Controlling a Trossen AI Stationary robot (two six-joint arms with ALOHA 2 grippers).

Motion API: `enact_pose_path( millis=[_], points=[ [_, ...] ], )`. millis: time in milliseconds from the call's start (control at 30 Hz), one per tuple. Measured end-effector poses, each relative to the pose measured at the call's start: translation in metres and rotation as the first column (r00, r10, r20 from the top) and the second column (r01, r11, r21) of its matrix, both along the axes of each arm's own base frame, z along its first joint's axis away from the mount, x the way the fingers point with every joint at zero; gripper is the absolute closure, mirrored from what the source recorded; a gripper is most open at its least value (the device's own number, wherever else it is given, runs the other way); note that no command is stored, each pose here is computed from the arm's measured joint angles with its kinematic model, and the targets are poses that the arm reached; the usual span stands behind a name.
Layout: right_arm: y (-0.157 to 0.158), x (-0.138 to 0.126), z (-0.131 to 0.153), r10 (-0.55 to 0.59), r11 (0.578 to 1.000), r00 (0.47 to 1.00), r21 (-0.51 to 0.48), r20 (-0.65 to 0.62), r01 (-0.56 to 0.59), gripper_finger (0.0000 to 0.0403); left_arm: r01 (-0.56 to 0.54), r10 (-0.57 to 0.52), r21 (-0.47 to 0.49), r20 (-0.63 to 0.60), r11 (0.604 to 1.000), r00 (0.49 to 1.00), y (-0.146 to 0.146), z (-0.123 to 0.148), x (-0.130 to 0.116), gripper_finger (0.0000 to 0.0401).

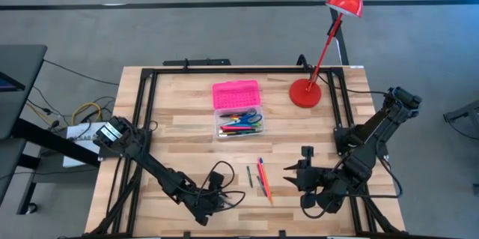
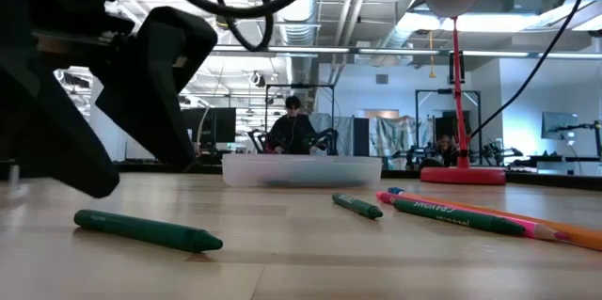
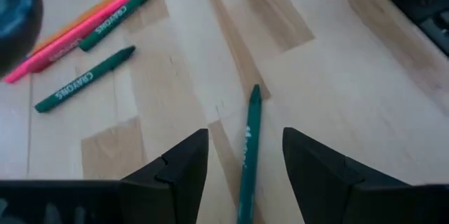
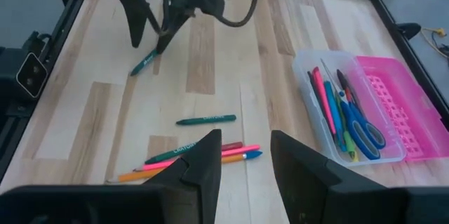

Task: Pick & place school supplies into a supply box
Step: Put the green crayon into the pink supply box

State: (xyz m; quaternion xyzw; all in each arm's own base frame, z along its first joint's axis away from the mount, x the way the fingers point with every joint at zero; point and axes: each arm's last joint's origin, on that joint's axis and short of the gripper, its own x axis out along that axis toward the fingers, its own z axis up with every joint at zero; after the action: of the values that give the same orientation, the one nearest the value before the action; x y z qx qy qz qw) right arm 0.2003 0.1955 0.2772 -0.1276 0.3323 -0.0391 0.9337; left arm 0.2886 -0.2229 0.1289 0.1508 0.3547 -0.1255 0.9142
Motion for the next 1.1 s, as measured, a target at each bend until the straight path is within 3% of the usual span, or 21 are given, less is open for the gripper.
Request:
enact_pose_path(
  millis=[133,333,700,1100],
  points=[
    [0.000,0.000,0.000,0.002,1.000,1.000,-0.005,-0.001,-0.002,0.0285,0.003,-0.004,-0.029,-0.023,1.000,1.000,-0.001,-0.003,0.000,0.0222],
    [-0.003,0.003,0.000,-0.011,1.000,1.000,-0.005,-0.001,0.011,0.0285,-0.001,0.001,0.004,-0.045,1.000,0.999,0.002,-0.013,0.002,0.0222],
    [-0.001,0.003,0.000,-0.017,0.999,1.000,0.051,-0.009,0.018,0.0285,-0.071,0.058,-0.098,-0.136,0.993,0.989,0.015,-0.020,0.011,0.0225],
    [-0.001,0.002,0.000,-0.020,0.997,1.000,0.074,-0.017,0.021,0.0285,-0.093,0.061,-0.117,-0.254,0.989,0.965,0.028,-0.019,0.019,0.0311]
  ],
)
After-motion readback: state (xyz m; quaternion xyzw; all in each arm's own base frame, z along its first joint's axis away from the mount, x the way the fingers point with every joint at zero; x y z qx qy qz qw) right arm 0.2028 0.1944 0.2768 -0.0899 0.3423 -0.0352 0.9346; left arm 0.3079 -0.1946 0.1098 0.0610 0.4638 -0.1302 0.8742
